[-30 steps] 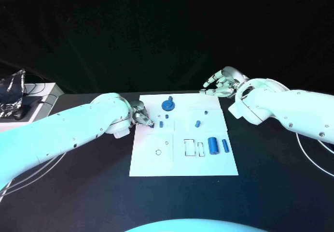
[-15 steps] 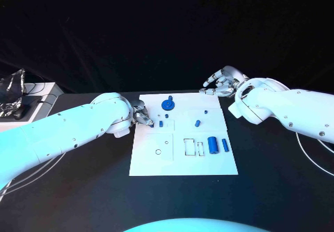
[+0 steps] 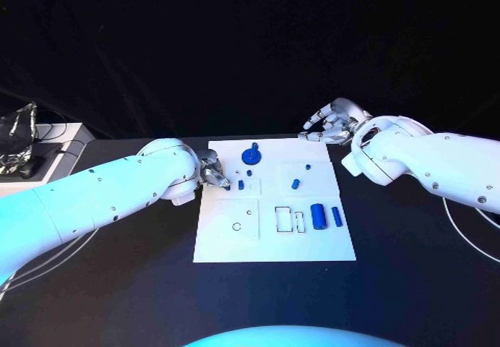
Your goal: Assemble the parts on the task board
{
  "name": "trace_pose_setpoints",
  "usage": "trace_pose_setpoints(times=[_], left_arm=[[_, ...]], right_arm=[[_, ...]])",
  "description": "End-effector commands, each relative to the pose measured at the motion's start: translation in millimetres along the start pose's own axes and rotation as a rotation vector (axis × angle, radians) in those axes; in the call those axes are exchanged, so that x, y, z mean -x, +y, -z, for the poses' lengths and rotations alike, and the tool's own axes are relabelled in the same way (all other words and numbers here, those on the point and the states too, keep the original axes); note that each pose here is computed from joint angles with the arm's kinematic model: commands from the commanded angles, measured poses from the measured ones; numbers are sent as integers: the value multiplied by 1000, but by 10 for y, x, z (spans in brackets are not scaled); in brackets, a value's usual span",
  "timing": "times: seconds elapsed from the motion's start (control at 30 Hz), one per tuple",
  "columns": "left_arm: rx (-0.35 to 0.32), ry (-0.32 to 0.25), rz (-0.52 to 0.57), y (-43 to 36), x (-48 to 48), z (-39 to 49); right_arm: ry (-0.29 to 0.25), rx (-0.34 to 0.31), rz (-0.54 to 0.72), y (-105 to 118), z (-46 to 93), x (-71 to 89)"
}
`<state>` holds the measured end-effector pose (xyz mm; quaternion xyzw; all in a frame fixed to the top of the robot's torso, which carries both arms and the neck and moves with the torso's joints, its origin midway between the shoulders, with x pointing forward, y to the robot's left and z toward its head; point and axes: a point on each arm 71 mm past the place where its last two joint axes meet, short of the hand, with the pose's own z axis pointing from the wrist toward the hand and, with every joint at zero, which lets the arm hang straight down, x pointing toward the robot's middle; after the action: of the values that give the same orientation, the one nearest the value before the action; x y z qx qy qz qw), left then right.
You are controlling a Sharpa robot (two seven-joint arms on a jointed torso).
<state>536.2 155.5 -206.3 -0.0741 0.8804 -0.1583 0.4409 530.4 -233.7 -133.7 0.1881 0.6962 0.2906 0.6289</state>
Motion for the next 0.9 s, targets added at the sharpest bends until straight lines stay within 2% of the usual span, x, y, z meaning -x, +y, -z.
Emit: trace_pose_setpoints(times=[0.03,0.27,0.53,0.9], left_arm=[[5,38,-30,-1,-100,-21],[5,49,-45,-3,-117,-19],[11,9,-59,16,-91,-16],[-23,-55,49,22,-119,48]], right_arm=[[3,14,8,13,4,-5],[5,14,9,13,7,-6],[5,14,9,11,8,-5],[0,12,10,-2,3,7]])
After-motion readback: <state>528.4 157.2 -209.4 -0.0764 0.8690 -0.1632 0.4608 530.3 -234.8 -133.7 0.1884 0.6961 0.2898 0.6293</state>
